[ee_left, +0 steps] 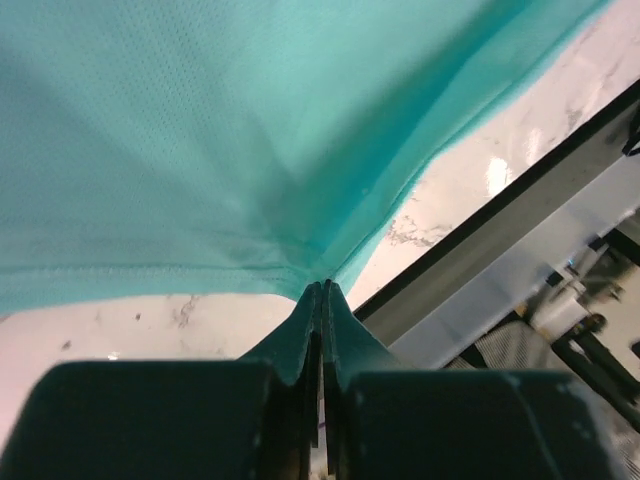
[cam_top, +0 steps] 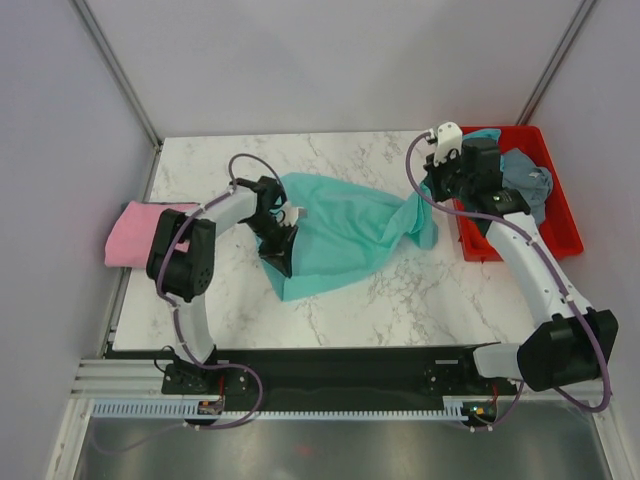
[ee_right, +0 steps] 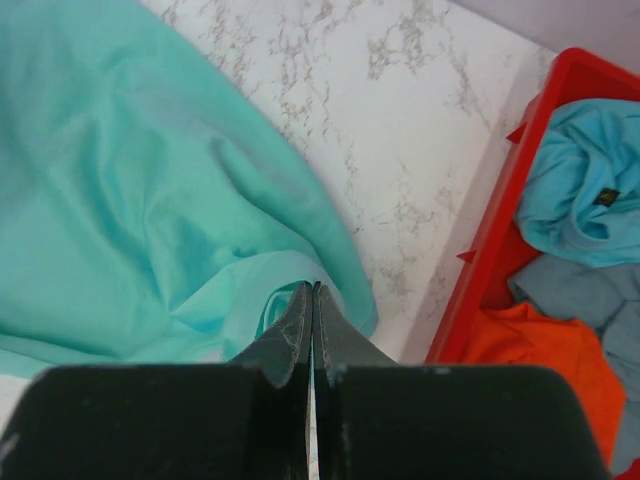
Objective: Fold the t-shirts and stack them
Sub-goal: Flatten the tshirt out
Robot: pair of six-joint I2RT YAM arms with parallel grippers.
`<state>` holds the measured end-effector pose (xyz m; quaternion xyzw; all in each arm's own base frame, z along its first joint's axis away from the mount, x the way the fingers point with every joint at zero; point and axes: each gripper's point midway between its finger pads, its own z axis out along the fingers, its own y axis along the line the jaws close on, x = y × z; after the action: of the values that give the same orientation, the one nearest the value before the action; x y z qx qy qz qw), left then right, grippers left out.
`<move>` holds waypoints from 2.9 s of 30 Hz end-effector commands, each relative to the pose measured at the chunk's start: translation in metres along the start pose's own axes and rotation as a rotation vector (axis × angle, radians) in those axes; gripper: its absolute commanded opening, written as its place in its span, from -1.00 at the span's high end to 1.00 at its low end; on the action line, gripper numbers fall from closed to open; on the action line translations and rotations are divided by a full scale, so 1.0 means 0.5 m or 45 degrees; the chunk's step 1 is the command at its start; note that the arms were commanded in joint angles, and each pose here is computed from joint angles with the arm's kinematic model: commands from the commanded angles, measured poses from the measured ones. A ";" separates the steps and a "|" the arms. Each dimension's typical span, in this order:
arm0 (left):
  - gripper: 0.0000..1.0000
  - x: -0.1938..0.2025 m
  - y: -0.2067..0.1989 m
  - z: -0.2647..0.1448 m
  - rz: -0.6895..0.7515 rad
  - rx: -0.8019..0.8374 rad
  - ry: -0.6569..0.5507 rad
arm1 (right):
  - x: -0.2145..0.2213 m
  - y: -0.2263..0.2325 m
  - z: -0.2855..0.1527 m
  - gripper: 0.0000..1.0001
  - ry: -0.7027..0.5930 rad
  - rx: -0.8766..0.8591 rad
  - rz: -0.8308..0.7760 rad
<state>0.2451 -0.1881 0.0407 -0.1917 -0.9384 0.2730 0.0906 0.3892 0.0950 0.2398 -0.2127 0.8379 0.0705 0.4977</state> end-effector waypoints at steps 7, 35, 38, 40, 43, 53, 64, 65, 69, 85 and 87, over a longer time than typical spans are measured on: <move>0.96 -0.094 -0.146 -0.337 0.514 -0.291 -0.707 | -0.249 -0.084 -0.165 1.00 -0.408 0.260 -0.068; 0.96 0.252 -0.392 -0.928 0.810 -0.784 -1.998 | -0.405 -0.040 -0.791 1.00 -1.158 0.532 0.148; 0.96 0.307 -0.429 -0.943 0.840 -0.762 -2.101 | -0.387 -0.005 -0.850 1.00 -1.194 0.477 0.133; 0.96 0.346 -0.449 -0.943 0.882 -0.767 -2.147 | -0.388 0.011 -0.909 1.00 -1.262 0.473 0.133; 0.96 0.386 -0.466 -0.947 0.912 -0.794 -2.204 | -0.384 0.030 -0.974 1.00 -1.323 0.470 0.113; 0.96 0.371 -0.387 -0.870 0.830 -0.879 -1.960 | -0.347 0.015 -0.925 1.00 -1.163 0.526 0.037; 0.96 0.157 -0.131 -0.642 0.714 -0.833 -1.384 | -0.270 -0.062 -0.478 1.00 -0.661 0.423 0.014; 0.96 0.127 -0.093 -0.605 0.677 -0.808 -1.305 | -0.273 -0.061 -0.445 1.00 -0.653 0.390 0.003; 0.96 0.072 0.002 -0.486 0.565 -0.704 -1.043 | -0.189 -0.090 -0.232 1.00 -0.408 0.339 0.007; 0.96 -0.329 0.363 -0.475 0.383 -0.887 -0.961 | -0.007 -0.242 0.346 1.00 0.071 0.378 0.001; 0.96 -0.352 0.380 -0.517 0.357 -0.923 -1.006 | -0.023 -0.266 0.380 1.00 0.043 0.419 -0.016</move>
<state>0.4918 -0.0261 0.1063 -0.2341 -0.9188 0.0464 -0.3143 0.5546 0.0503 0.1032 -0.1485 0.8939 -0.0361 0.4213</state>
